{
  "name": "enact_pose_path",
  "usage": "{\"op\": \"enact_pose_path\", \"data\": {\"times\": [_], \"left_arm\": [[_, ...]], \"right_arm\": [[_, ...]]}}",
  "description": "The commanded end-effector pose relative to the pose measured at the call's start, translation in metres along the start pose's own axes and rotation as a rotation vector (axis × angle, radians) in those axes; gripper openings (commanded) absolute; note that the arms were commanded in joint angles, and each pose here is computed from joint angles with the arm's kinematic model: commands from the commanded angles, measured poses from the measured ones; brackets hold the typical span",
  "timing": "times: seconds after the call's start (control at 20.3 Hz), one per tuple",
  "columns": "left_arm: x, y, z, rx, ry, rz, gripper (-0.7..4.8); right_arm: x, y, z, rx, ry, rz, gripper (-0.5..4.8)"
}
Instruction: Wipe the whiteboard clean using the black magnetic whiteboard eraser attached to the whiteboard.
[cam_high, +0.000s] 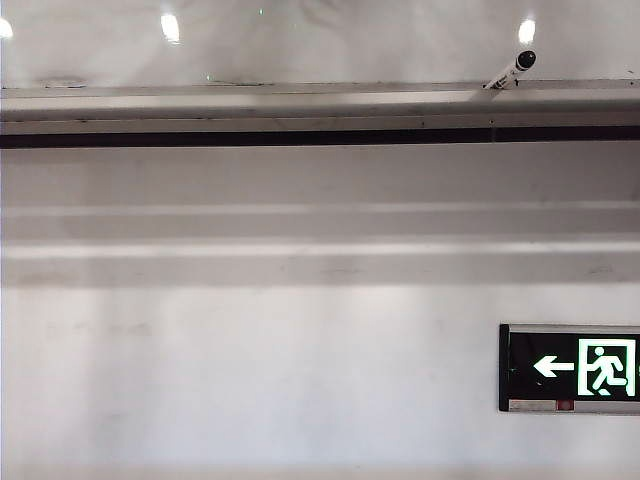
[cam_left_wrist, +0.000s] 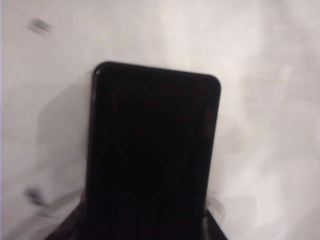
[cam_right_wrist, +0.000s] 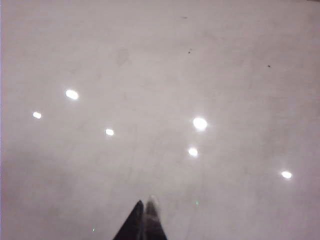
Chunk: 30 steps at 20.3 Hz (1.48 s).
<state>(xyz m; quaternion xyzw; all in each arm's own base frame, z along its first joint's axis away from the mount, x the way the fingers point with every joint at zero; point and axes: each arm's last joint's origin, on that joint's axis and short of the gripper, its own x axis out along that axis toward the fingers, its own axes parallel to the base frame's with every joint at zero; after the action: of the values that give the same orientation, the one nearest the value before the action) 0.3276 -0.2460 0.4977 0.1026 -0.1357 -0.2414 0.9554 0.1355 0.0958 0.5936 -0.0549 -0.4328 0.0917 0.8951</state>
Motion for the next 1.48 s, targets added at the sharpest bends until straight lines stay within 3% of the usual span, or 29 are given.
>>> {"op": "enact_pose_path", "data": {"times": [0.05, 0.2, 0.39, 0.49, 0.79, 0.94, 1.13, 1.18, 1.48], "left_arm": [[-0.006, 0.018, 0.023, -0.061, -0.080, 0.135, 0.52], [-0.007, 0.018, 0.024, -0.079, -0.067, 0.134, 0.52], [-0.006, 0.011, 0.017, -0.129, -0.023, -0.051, 0.52], [-0.006, 0.010, 0.015, -0.157, -0.015, -0.092, 0.52], [-0.005, 0.007, 0.012, -0.155, 0.009, -0.140, 0.52], [-0.006, 0.010, 0.019, -0.157, -0.055, -0.117, 0.52], [-0.007, 0.020, 0.030, -0.134, -0.123, 0.032, 0.53], [-0.006, 0.023, 0.032, -0.113, -0.152, 0.114, 0.53], [0.003, 0.020, 0.021, -0.083, -0.128, 0.174, 0.58]], "right_arm": [[-0.001, -0.002, 0.003, 0.009, -0.013, -0.005, -0.01], [-0.001, -0.002, 0.004, 0.009, -0.013, -0.005, -0.01], [-0.001, -0.002, 0.004, 0.009, -0.014, -0.006, -0.01], [-0.001, -0.002, 0.004, 0.009, -0.013, -0.005, -0.01], [-0.001, -0.002, 0.004, 0.009, -0.012, -0.005, -0.01], [-0.001, -0.002, 0.004, 0.009, -0.012, -0.004, -0.01], [-0.001, -0.002, 0.004, 0.008, -0.011, -0.004, -0.01], [-0.001, -0.002, 0.004, 0.009, -0.011, -0.004, -0.01], [-0.001, -0.002, 0.004, 0.008, -0.010, -0.003, -0.01]]}}
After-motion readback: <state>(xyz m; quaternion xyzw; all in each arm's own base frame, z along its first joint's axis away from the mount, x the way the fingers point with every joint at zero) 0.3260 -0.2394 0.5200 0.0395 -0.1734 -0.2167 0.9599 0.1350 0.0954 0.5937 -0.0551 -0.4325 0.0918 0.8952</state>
